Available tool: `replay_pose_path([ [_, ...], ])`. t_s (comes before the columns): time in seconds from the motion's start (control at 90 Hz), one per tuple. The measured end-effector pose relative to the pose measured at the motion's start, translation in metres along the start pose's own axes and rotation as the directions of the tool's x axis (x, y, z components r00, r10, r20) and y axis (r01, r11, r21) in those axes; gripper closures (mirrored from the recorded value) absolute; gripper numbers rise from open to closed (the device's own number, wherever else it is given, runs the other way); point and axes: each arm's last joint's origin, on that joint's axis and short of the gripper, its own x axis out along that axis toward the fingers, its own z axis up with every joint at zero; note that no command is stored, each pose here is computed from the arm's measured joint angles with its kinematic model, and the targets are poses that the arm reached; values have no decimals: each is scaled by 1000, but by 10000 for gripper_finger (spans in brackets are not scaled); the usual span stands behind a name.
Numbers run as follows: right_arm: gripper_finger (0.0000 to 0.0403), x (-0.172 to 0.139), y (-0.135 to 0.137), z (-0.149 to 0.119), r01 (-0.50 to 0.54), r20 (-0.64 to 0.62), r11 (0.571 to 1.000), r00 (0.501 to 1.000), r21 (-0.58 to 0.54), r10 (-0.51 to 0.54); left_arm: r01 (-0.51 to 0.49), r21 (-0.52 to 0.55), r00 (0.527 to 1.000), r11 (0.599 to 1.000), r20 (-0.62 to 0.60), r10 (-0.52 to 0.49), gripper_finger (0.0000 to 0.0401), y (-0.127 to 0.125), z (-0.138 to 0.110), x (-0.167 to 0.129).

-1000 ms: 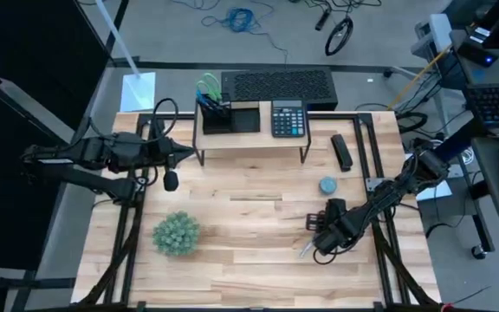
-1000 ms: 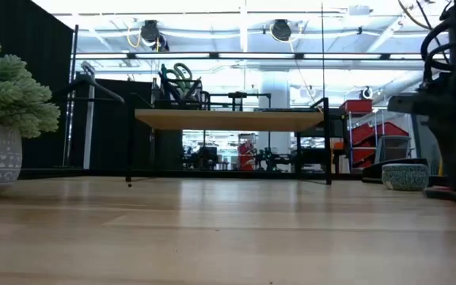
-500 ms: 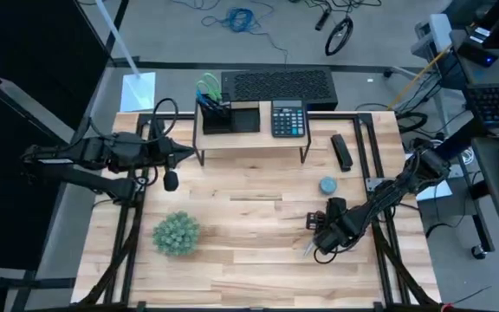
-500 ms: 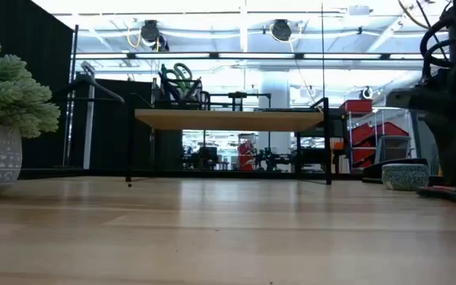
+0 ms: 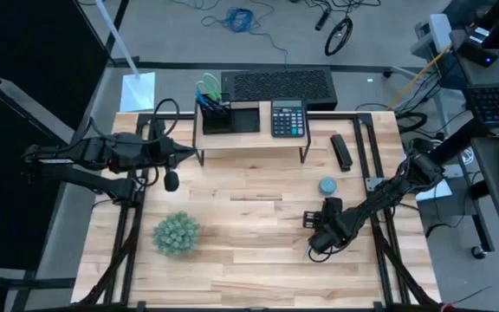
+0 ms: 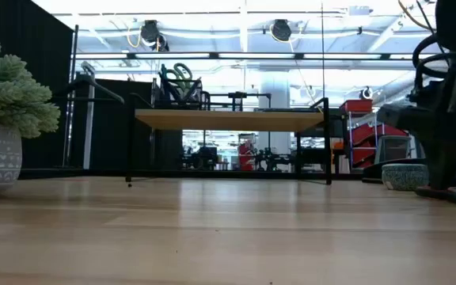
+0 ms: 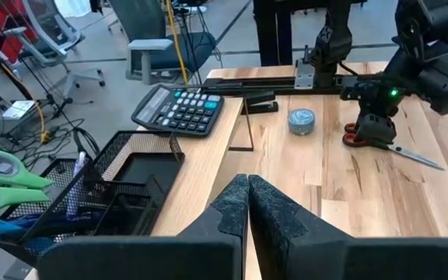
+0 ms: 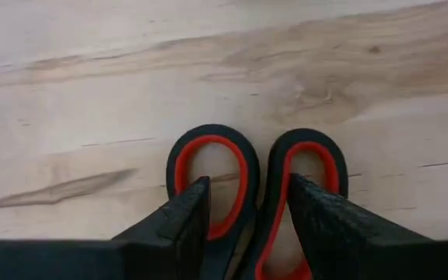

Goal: Pick and place office supplies into organizer
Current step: Put the black scissors into the desk organizer on the shelf

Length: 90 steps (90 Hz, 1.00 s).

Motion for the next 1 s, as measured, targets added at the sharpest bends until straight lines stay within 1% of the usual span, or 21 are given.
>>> replay_pose_path([
  [0.1, 251, 0, 0, 0, 6, 0, 1000, 1000, -10, -6, 0, 0, 1000, 1000, 0, 0, 401, 0, 0, 0],
  [0.178, 265, 0, -1, 0, 5, 3, 999, 1000, -33, -5, 0, 1, 1000, 1000, 0, 0, 401, 0, 0, 0],
  [0.278, 298, 1, -1, 0, 6, 5, 998, 1000, -69, -5, 0, 4, 1000, 1000, -1, 0, 401, 0, 0, 0],
  [0.389, 343, 1, -1, 0, 0, 13, 997, 1000, -75, 1, 0, 4, 1000, 1000, -1, 0, 401, 0, 0, 0],
  [0.444, 356, 1, -1, 1, -6, 21, 996, 1000, -86, 7, 0, 4, 1000, 1000, -1, 0, 401, 0, 0, 0],
  [0.589, 357, 1, 0, 1, -13, 32, 992, 999, -125, 18, 0, 4, 1000, 1000, -1, 0, 401, 0, 0, 0],
  [0.711, 355, -2, 0, 3, -39, 46, 991, 998, -125, 45, 0, 4, 1000, 1000, -1, 0, 401, 0, 0, 0],
  [0.889, 354, -12, 2, 14, -144, 144, 981, 976, -128, 162, 0, 3, 1000, 1000, -1, 0, 401, 0, 0, 0],
  [1.0, 355, -18, 6, 20, -213, 193, 965, 951, -155, 241, 0, 2, 1000, 1000, 2, 0, 401, 0, 0, -1],
])
